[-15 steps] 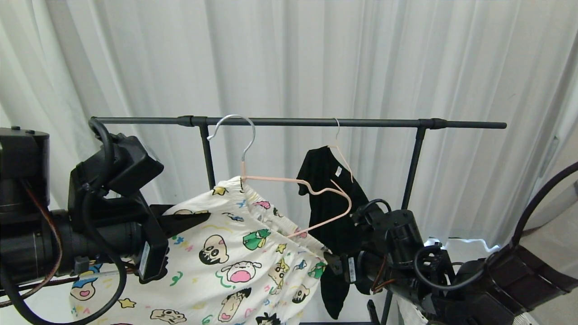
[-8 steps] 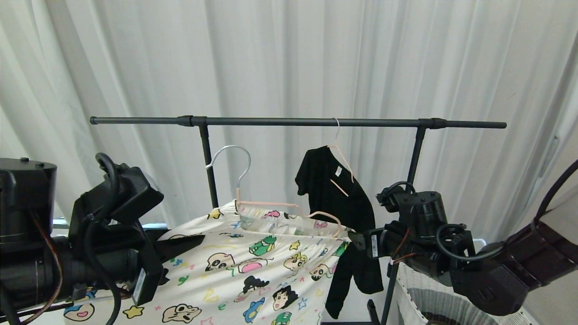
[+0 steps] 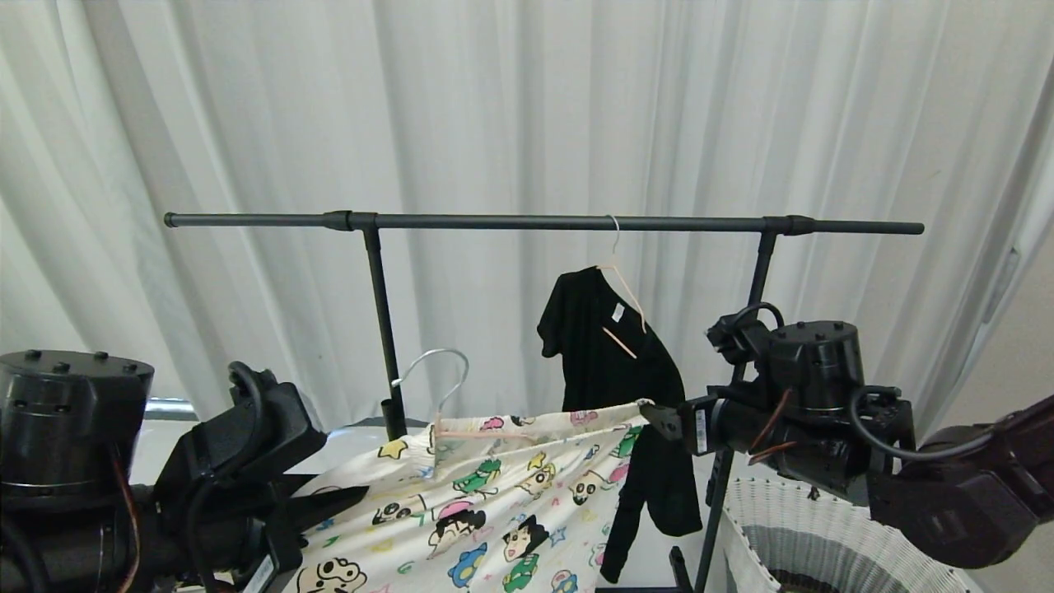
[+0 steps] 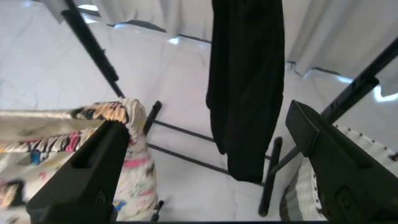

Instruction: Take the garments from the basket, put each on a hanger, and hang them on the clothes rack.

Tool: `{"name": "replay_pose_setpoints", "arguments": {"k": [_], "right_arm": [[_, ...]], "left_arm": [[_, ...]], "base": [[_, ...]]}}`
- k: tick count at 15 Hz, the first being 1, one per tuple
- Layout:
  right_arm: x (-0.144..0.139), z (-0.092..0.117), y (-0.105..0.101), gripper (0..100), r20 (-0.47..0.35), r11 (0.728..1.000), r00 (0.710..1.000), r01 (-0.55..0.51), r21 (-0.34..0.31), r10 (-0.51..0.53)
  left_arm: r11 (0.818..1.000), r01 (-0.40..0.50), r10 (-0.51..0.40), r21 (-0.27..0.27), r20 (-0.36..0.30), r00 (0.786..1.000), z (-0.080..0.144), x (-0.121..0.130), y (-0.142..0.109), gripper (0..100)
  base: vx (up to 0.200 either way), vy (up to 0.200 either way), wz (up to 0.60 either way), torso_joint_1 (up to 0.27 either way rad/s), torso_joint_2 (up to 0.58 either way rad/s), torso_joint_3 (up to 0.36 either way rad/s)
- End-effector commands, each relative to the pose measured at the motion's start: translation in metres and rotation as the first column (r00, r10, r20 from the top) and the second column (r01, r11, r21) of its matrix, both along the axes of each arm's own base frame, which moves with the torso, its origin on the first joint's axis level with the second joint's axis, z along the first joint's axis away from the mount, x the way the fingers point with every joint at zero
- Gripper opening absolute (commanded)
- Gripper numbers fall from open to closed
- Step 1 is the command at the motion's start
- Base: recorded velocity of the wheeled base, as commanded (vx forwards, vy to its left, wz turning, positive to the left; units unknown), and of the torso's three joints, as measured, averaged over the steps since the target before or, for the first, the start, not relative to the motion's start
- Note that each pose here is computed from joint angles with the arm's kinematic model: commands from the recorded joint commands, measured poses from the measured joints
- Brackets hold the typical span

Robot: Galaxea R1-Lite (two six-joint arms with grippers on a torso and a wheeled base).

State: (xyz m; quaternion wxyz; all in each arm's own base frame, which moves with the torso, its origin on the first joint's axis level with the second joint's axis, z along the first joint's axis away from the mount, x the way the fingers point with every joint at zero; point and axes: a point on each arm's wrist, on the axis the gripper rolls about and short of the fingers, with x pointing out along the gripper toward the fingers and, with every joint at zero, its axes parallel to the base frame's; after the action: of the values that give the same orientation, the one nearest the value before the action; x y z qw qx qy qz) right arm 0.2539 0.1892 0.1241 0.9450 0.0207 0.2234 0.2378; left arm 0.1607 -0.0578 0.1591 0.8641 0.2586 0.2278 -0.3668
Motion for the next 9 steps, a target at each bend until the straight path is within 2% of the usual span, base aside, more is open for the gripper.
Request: {"name": "replay_pose_setpoints", "arguments": {"k": [1,4,6,9], "right_arm": [[-0.02,0.028,-0.001,100,0.056,0.995,0.993,-0.101,0.024,0.1],[-0.037,0.046,-0.008,100,0.084,0.965,0.961,-0.26,-0.025,0.262],[-0.042,0.051,-0.011,100,0.088,0.951,0.947,-0.305,-0.049,0.308],[-0.052,0.064,-0.018,100,0.102,0.906,0.903,-0.404,-0.127,0.417]], "left_arm": [[1.0,-0.004,0.004,-0.011,0.012,1.0,0.0,0.008,-0.003,0],[0.994,-0.019,0.023,-0.111,0.032,0.999,0.006,0.01,-0.011,0],[0.992,-0.019,0.023,-0.122,0.032,0.999,0.005,0.009,-0.012,0],[0.99,0.036,-0.029,-0.133,0.055,0.998,-0.003,-0.002,-0.018,0]], "base": [[0.0,0.0,0.0,0.0,0.0,0.0],[0.0,0.0,0.0,0.0,0.0,0.0],[0.0,0.0,0.0,0.0,0.0,0.0],[0.0,0.0,0.0,0.0,0.0,0.0]]}}
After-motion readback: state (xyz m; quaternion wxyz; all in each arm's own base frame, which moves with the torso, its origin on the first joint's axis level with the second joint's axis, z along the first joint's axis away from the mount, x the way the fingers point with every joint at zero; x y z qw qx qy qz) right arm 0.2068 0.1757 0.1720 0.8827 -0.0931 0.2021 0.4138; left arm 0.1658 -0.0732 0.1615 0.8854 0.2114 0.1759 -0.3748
